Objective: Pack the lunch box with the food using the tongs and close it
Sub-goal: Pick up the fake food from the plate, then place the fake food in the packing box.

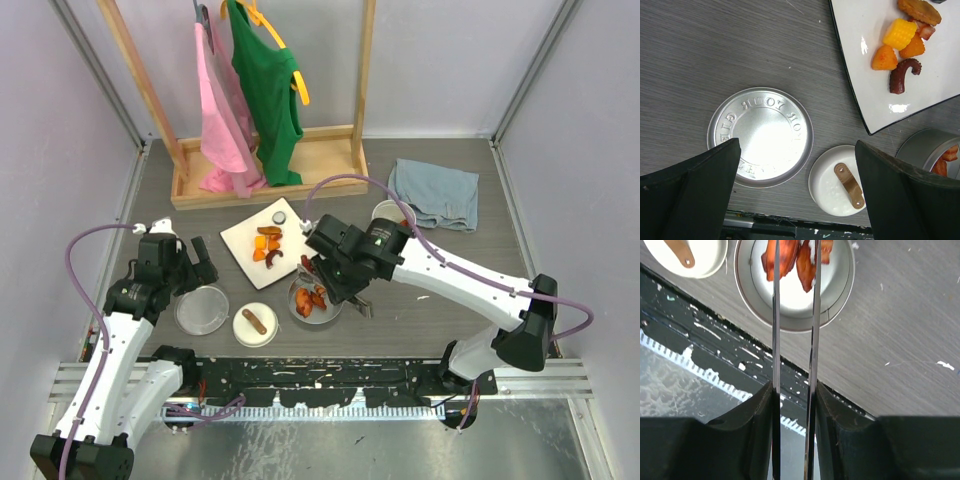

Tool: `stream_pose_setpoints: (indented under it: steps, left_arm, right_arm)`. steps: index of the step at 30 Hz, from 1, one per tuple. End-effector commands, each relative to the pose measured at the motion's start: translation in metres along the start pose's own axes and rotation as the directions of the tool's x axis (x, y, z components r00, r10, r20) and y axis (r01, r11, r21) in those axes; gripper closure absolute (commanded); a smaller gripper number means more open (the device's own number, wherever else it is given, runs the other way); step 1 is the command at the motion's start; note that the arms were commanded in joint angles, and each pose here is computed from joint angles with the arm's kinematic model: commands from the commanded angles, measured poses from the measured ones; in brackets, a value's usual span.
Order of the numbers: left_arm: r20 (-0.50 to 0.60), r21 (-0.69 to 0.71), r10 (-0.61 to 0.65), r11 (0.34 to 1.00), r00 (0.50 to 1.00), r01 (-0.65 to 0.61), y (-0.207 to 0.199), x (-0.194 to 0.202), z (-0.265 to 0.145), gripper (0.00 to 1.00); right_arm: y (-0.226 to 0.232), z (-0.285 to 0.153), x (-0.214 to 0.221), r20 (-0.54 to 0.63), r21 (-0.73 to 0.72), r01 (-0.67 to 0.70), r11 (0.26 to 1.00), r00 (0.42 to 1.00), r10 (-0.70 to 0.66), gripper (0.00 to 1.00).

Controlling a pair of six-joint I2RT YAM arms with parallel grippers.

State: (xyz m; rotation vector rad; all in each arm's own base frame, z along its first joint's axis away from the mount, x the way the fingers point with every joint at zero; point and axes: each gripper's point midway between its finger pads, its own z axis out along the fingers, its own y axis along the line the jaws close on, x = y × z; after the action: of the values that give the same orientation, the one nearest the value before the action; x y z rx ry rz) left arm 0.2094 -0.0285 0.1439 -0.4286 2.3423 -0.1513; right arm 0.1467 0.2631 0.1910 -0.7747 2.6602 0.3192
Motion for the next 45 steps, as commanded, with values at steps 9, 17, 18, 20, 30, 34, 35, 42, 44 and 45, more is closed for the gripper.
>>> stream_pose_setpoints:
  steps: [9,17,18,20,30,34,35,42,44,45]
  left_arm:
    - [0.044,0.034,-0.004,0.999,0.999,0.002,-0.007,-0.011,0.000,0.02]
    - [0.043,0.035,-0.005,0.999,0.999,0.003,-0.007,-0.011,0.000,0.02]
    - [0.044,0.035,-0.004,0.999,0.999,0.003,-0.007,-0.011,0.000,0.02]
    - [0.044,0.036,-0.004,0.999,0.999,0.002,-0.007,-0.011,0.000,0.02]
    - [0.043,0.035,-0.005,0.999,0.999,0.003,-0.007,-0.011,0.000,0.02]
    - [0.042,0.035,-0.004,0.999,0.999,0.002,-0.007,-0.011,0.000,0.02]
    - [0.042,0.035,-0.004,0.999,0.999,0.002,-0.007,-0.011,0.000,0.02]
    - [0.042,0.032,-0.003,0.999,0.999,0.002,-0.007,-0.011,0.000,0.02]
    - [0.042,0.031,-0.004,1.000,0.999,0.003,-0.006,-0.011,0.000,0.02]
    - [0.043,0.032,-0.004,0.999,0.999,0.002,-0.007,-0.011,0.000,0.02]
  right_arm:
    - [0.005,-0.011,0.044,-0.094,0.029,0.006,1.000,0.996,-0.003,0.64]
    - [0.002,-0.006,0.058,-0.133,0.063,0.000,0.998,0.991,0.008,0.64]
    - [0.002,-0.005,0.059,-0.137,0.064,0.001,0.998,0.991,0.008,0.64]
    - [0.002,-0.002,0.061,-0.143,0.068,0.001,0.998,0.990,0.008,0.64]
    - [-0.006,0.006,0.068,-0.160,0.138,-0.021,0.990,0.986,0.043,0.64]
    - [-0.005,0.010,0.071,-0.166,0.137,-0.033,0.990,0.985,0.055,0.64]
    - [-0.006,0.012,0.072,-0.171,0.144,-0.034,0.989,0.984,0.058,0.63]
    - [-0.005,0.009,0.066,-0.149,0.150,-0.032,0.988,0.987,0.055,0.54]
    - [-0.004,0.006,0.061,-0.127,0.145,-0.036,0.989,0.990,0.055,0.52]
    - [-0.004,0.004,0.059,-0.117,0.142,-0.037,0.989,0.992,0.054,0.52]
